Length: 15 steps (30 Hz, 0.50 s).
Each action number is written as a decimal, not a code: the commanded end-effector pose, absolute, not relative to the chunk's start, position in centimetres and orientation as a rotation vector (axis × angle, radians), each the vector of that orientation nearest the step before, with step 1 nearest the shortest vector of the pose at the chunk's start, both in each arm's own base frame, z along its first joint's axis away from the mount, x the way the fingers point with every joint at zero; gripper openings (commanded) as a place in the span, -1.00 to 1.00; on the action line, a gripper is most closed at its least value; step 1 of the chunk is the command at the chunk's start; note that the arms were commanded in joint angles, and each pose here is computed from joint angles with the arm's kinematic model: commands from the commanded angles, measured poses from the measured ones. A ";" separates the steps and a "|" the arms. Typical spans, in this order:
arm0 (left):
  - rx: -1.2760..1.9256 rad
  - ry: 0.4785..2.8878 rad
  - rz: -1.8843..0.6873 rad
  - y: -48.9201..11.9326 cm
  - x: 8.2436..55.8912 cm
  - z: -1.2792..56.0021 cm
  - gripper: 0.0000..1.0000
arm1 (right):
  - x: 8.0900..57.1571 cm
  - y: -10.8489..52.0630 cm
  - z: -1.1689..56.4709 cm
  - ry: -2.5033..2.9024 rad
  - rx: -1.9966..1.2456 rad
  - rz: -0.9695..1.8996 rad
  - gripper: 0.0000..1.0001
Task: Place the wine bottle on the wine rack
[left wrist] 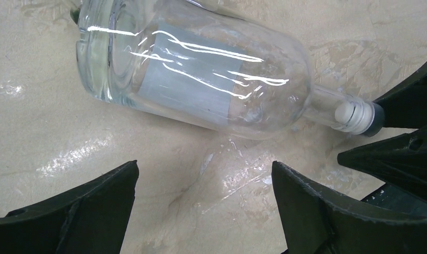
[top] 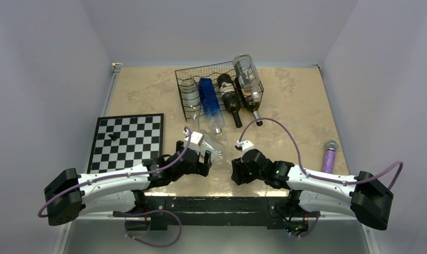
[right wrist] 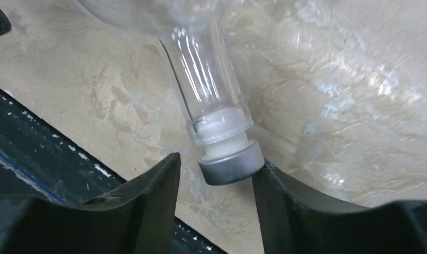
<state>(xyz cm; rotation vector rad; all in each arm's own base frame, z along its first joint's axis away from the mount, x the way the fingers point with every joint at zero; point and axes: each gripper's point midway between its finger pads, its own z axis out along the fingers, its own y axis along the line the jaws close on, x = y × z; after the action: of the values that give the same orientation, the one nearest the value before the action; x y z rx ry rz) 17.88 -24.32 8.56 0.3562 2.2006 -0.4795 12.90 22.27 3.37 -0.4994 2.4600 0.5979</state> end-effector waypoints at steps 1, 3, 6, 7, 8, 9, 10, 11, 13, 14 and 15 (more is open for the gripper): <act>0.329 2.130 -0.496 -24.6 18.9 11.3 0.99 | 16.0 23.5 7.0 2.321 -0.461 0.541 0.21; 0.329 2.123 -0.497 -24.4 18.9 11.6 0.99 | 16.6 23.4 7.0 2.321 -0.466 0.494 0.32; 0.326 2.115 -0.499 -24.2 18.9 12.0 0.99 | 17.1 24.4 6.7 2.319 -0.509 0.483 0.37; 0.325 2.112 -0.501 -24.2 18.9 12.1 0.99 | 17.3 24.9 6.4 2.316 -0.527 0.487 0.37; 0.324 2.111 -0.500 -24.1 18.9 12.1 0.99 | 17.5 25.4 6.2 2.314 -0.541 0.485 0.36; 0.323 2.108 -0.500 -24.1 18.9 12.3 0.99 | 17.8 25.8 6.0 2.313 -0.552 0.478 0.35; 0.322 2.108 -0.499 -24.0 18.9 12.3 0.99 | 18.2 26.2 5.8 2.310 -0.555 0.468 0.34; 0.322 2.109 -0.497 -23.9 18.9 12.3 0.99 | 18.7 26.8 5.6 2.300 -0.558 0.468 0.33; 0.321 2.109 -0.492 -23.6 18.8 12.3 0.99 | 19.1 27.5 5.2 2.288 -0.559 0.475 0.28; 0.318 2.108 -0.491 -23.5 18.8 12.3 0.99 | 19.5 28.1 5.3 2.268 -0.558 0.487 0.26; 0.317 2.108 -0.491 -23.4 18.8 12.3 0.99 | 19.8 28.4 5.1 2.262 -0.555 0.486 0.24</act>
<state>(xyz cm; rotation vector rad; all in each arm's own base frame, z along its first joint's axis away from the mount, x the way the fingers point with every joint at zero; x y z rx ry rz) 18.02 -23.37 10.20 0.3426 2.1607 -0.4816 17.12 25.33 2.85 -0.5795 2.4046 0.4297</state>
